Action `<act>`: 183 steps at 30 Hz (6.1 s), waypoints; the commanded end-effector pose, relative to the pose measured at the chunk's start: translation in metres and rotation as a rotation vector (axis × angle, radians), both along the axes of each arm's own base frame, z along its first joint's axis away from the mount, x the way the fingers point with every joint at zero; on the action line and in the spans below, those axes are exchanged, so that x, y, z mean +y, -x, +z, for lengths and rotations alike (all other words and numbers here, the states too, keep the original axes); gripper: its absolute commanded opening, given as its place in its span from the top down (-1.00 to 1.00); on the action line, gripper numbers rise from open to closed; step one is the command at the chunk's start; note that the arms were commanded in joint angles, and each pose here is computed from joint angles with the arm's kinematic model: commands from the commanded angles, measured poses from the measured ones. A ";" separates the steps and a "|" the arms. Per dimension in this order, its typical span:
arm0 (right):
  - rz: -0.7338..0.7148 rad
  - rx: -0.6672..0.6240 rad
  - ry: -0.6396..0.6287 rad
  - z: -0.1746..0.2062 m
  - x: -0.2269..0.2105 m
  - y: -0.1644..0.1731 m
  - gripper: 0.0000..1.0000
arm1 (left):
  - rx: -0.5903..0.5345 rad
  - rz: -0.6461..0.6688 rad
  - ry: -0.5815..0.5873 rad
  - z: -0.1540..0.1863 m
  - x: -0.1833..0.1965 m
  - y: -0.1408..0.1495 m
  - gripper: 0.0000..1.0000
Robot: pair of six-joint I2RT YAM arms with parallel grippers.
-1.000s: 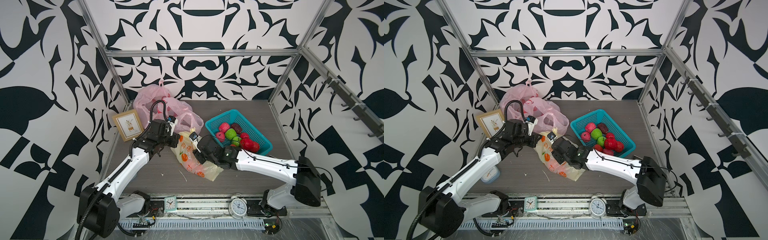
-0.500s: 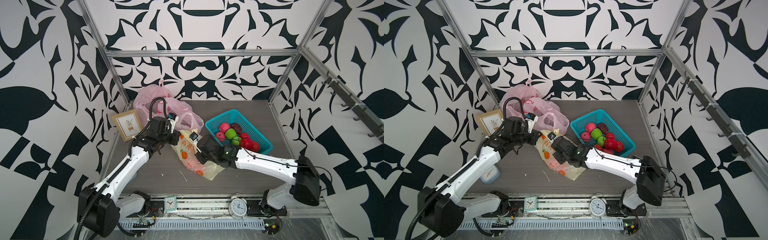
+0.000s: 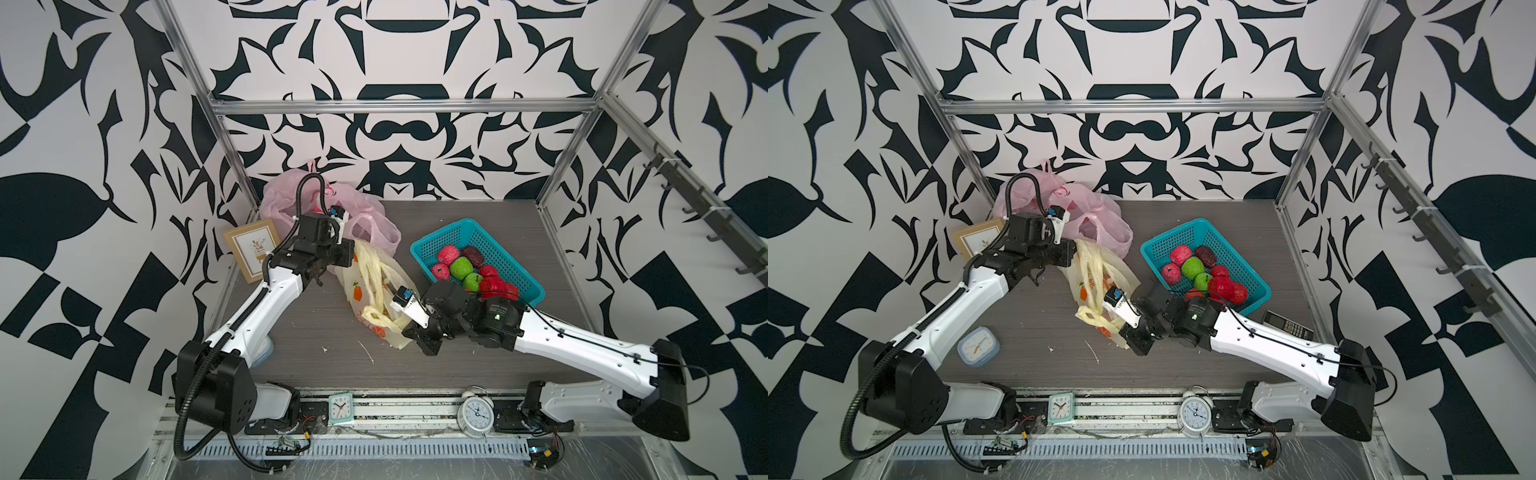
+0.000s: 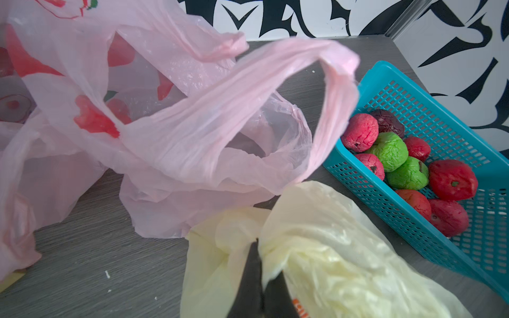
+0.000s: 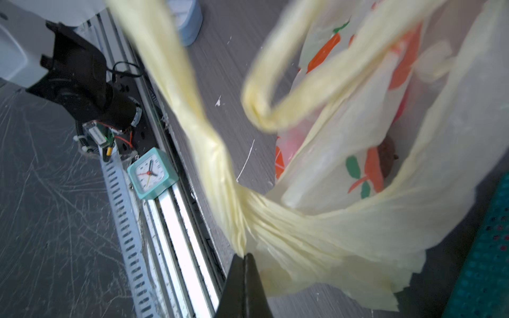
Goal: Untie the knot of a plastic bag & take out the apple
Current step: Untie the plastic bag at the center of the board.
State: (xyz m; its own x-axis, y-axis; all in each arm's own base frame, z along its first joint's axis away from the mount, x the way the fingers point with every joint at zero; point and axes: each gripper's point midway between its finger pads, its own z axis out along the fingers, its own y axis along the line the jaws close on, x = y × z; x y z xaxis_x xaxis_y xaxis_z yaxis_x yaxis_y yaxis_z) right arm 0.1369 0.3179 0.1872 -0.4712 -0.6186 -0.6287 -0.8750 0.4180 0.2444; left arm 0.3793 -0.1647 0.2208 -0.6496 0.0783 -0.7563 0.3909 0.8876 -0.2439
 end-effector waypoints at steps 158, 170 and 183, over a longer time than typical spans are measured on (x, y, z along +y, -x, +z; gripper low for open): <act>-0.391 0.187 -0.373 0.020 0.056 -0.146 0.45 | 0.232 -0.158 0.125 0.006 -0.017 0.149 -0.25; -0.311 0.086 -0.530 0.085 0.079 -0.161 0.90 | 0.245 -0.198 0.114 0.000 -0.031 0.133 -0.35; -0.293 0.095 -0.572 0.092 0.089 -0.163 0.93 | 0.272 -0.225 0.163 -0.010 -0.049 0.117 1.00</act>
